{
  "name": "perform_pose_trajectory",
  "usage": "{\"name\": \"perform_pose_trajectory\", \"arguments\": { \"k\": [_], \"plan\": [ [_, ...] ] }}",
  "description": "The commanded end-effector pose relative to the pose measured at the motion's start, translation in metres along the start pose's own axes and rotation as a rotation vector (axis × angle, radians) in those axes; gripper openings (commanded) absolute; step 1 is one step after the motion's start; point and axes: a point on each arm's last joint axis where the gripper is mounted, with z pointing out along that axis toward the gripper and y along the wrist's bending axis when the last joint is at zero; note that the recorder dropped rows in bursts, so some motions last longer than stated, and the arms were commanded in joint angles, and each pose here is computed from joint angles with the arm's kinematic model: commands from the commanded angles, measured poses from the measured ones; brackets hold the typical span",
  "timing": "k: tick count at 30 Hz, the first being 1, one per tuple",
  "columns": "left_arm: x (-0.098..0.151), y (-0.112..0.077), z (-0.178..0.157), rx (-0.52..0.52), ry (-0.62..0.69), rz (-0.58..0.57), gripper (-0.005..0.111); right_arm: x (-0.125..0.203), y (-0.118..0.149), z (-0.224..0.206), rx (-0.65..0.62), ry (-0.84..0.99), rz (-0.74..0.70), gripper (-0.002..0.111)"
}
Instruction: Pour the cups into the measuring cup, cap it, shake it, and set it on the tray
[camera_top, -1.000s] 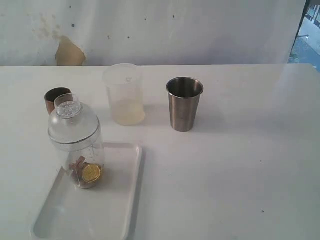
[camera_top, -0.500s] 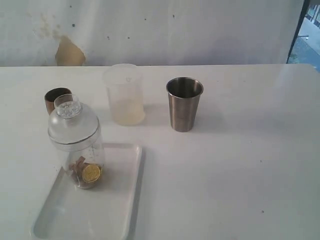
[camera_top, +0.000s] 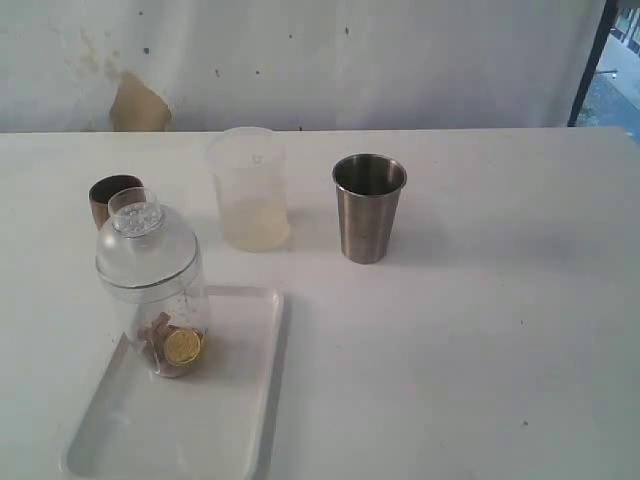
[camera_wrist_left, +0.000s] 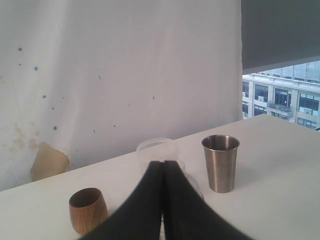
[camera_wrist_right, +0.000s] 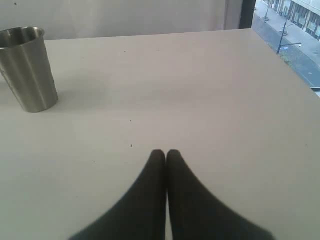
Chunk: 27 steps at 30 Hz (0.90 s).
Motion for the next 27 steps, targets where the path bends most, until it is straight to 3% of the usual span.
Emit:
{"name": "perform_pose_trajectory", "arguments": {
  "k": [1,6,11,14,16,17,18,21,27],
  "plan": [
    [-0.002,0.000,-0.001,0.001,-0.013,-0.012,0.000,0.000,0.000,0.000,0.004,-0.004,0.001,0.000],
    [-0.002,0.000,-0.001,-0.011,-0.009,-0.006,0.000,0.000,0.000,0.000,0.004,-0.004,0.001,0.000],
    [-0.001,0.007,-0.001,-0.171,0.016,0.108,0.000,0.000,0.000,0.000,0.004,-0.004,0.001,0.000],
    [-0.001,0.008,-0.001,-0.233,0.027,0.114,0.000,0.000,0.000,0.000,0.004,-0.004,0.001,0.000],
    [-0.002,0.009,-0.001,-0.282,-0.001,0.023,0.000,0.000,0.000,0.000,0.004,-0.004,0.001,0.000],
    [-0.001,0.011,0.000,-0.327,-0.050,-0.104,0.000,0.000,0.000,0.000,0.004,-0.004,0.001,0.000],
    [0.000,0.012,0.002,-0.351,-0.082,-0.156,0.000,0.000,0.000,0.000,0.004,-0.004,0.001,0.000],
    [0.038,0.021,0.017,-0.465,-0.102,-0.249,0.000,0.000,0.000,0.000,0.004,-0.004,0.001,0.000],
    [0.101,0.031,0.027,-0.606,-0.052,-0.241,0.000,0.000,0.000,0.000,0.004,-0.004,0.001,0.000]
  ]
}}
